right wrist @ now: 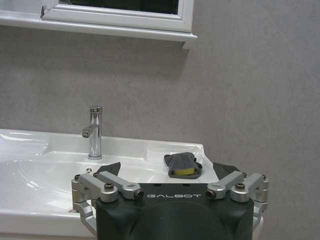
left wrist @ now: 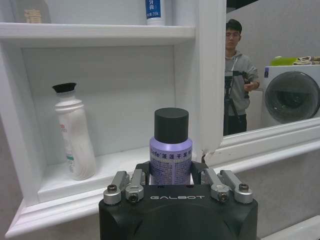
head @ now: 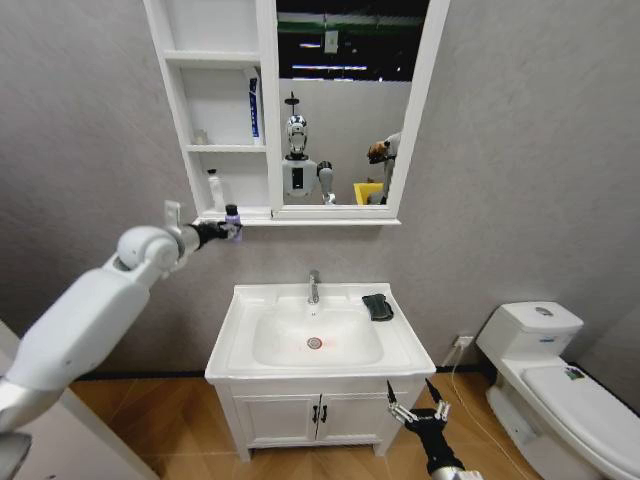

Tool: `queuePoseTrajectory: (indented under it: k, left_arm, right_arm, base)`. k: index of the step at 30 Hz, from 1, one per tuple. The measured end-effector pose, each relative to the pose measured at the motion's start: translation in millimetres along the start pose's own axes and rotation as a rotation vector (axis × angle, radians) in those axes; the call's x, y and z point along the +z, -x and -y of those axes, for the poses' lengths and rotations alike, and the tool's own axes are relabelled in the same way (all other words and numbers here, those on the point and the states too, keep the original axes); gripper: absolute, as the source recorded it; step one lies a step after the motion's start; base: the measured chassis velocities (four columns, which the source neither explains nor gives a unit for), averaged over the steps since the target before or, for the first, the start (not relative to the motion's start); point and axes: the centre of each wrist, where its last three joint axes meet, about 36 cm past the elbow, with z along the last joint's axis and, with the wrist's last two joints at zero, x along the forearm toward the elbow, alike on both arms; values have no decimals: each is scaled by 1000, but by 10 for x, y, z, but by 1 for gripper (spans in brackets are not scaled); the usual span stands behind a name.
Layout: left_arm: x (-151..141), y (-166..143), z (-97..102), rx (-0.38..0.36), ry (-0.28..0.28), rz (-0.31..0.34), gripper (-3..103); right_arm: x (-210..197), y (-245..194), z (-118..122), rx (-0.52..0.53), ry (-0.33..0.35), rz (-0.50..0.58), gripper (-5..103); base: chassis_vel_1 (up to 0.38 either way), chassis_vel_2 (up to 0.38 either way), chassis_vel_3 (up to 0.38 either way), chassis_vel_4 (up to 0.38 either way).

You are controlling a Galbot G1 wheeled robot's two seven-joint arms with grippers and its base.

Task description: Move facial cleanser and shampoo from washbasin to cabinet, then wipe washbasin with towel.

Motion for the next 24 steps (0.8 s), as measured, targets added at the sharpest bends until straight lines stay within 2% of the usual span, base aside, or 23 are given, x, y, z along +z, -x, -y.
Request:
queuePoseTrajectory:
  k: [3, 4, 7, 10, 17, 24]
  left_arm:
    - [-251, 294, 66, 4, -14, -14, 42]
    - [-251, 294, 66, 4, -14, -14, 42]
    - [-415, 650, 79, -26, -20, -40, 42]
    - [-509, 824, 50, -46, -11, -36, 42]
    - [-586, 1084, -89, -99, -21, -41, 42]
    - [-525, 1208, -184, -131, -43, -54, 42]
  right_arm:
    - [42, -24, 4, 2, 2, -4, 100]
    - [42, -24, 4, 2, 2, -4, 100]
    - [80, -40, 27, 8, 7, -7, 100]
    - [124, -61, 48, 14, 8, -10, 100]
    - [173, -130, 110, 24, 9, -19, 100]
    - [178, -120, 141, 29, 9, -17, 100]
  base:
    - [0, 0, 0, 0]
    - [0, 0, 0, 0]
    - [0, 0, 0, 0]
    - [0, 0, 0, 0]
    - [0, 0, 0, 0]
    - [0, 0, 0, 0]
